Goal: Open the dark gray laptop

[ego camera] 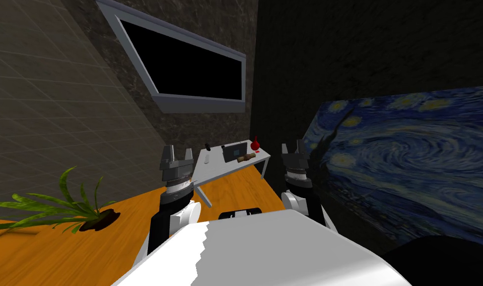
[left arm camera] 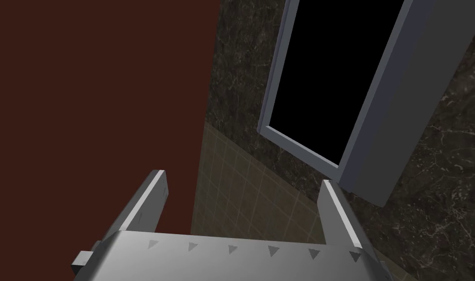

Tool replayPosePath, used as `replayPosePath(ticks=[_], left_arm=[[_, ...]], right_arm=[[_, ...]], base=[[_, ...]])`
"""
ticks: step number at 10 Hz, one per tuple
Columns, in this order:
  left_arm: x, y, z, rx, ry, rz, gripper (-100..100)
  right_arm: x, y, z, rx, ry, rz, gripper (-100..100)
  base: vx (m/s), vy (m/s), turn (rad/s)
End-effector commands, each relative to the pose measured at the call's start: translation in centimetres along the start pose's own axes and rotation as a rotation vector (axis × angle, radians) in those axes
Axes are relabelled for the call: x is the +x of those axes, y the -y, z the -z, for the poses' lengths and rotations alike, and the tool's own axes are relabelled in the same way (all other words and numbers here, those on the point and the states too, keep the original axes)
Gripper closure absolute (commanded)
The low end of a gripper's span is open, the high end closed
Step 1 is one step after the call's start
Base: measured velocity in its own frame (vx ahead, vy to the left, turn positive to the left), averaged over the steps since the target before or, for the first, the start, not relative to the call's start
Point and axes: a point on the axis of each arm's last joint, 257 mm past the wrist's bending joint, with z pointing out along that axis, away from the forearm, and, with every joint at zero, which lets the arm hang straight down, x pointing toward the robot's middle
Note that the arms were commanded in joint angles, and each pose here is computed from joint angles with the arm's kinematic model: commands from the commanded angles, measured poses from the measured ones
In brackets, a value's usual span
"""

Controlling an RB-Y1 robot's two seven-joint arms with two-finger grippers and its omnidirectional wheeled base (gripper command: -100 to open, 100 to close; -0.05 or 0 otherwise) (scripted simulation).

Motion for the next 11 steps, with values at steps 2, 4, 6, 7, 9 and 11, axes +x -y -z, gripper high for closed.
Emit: replayPosePath(ticks=[2,4,6,7,9,11], left_arm=[[0.5,-0.4,0.0,-0.012,-0.033,-0.009,-100],[1.1,-1.3,0.1,-0.039,-0.077,-0.023,-100],[1.8,-3.2,0.2,-0.097,-0.128,-0.046,-100],[1.9,-4.0,0.2,-0.119,-0.141,-0.054,-100],[2.1,-5.6,0.3,-0.166,-0.162,-0.069,-100],[2.2,-7.2,0.5,-0.214,-0.177,-0.084,-100]], right_arm=[[0.0,0.0,0.0,0.0,0.0,0.0,0],[0.0,0.0,0.0,0.001,0.0,0.0,0],[0.0,0.0,0.0,0.001,0.0,0.0,0],[0.0,0.0,0.0,0.001,0.0,0.0,0],[0.0,0.0,0.0,0.001,0.0,0.0,0],[0.0,0.0,0.0,0.001,0.0,0.0,0]], base=[[0.006,0.0,-0.011],[0.021,0.0,-0.039],[0.042,0.0,-0.071],[0.065,-0.003,-0.1],[0.047,0.002,-0.067],[0.046,0.01,-0.065]])
